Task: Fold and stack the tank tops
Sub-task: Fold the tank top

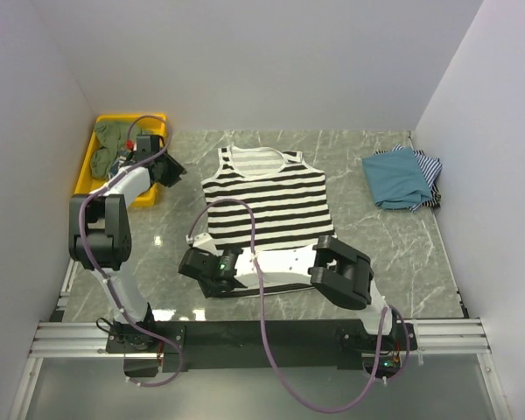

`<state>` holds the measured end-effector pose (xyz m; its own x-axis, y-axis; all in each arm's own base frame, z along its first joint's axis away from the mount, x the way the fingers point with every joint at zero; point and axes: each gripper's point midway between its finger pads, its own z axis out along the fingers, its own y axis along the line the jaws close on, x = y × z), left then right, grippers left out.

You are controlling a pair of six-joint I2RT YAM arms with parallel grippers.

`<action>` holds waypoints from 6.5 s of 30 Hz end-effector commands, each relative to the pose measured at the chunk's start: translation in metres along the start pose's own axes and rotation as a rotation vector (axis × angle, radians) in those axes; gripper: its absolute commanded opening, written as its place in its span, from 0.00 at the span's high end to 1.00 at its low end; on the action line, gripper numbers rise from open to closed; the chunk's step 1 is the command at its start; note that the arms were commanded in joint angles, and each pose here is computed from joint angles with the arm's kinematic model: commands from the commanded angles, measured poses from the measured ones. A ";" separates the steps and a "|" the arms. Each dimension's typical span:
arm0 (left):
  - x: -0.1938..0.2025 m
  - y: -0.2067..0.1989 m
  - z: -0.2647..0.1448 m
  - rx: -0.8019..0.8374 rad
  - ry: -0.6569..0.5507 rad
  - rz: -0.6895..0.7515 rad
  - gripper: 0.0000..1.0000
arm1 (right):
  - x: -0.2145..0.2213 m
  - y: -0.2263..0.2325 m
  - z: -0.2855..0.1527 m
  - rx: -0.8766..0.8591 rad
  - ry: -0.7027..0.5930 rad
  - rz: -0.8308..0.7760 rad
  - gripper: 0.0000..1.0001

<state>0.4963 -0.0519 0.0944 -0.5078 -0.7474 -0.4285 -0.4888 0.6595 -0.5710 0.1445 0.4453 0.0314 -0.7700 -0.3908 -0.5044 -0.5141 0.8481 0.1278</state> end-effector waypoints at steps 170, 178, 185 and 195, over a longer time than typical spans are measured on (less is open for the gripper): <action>0.338 -0.031 -0.133 0.202 0.399 0.419 0.99 | -0.204 -0.339 -0.015 0.058 -0.340 0.529 0.73; 0.363 0.019 -0.133 0.086 0.501 0.477 0.99 | -0.208 -0.337 0.039 0.012 -0.239 0.544 0.74; 0.373 0.053 -0.129 0.000 0.568 0.543 0.99 | -0.167 -0.356 0.041 0.152 -0.190 0.584 0.69; 0.338 0.077 -0.135 -0.080 0.595 0.514 0.99 | -0.111 -0.364 0.026 0.245 -0.135 0.655 0.64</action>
<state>0.2086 -0.2905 0.0198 -0.9489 -0.2161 -0.2300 -0.0854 0.8773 -0.4722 0.4518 0.2090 0.0224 -0.8187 0.2454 -0.5191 0.0901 0.9478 0.3060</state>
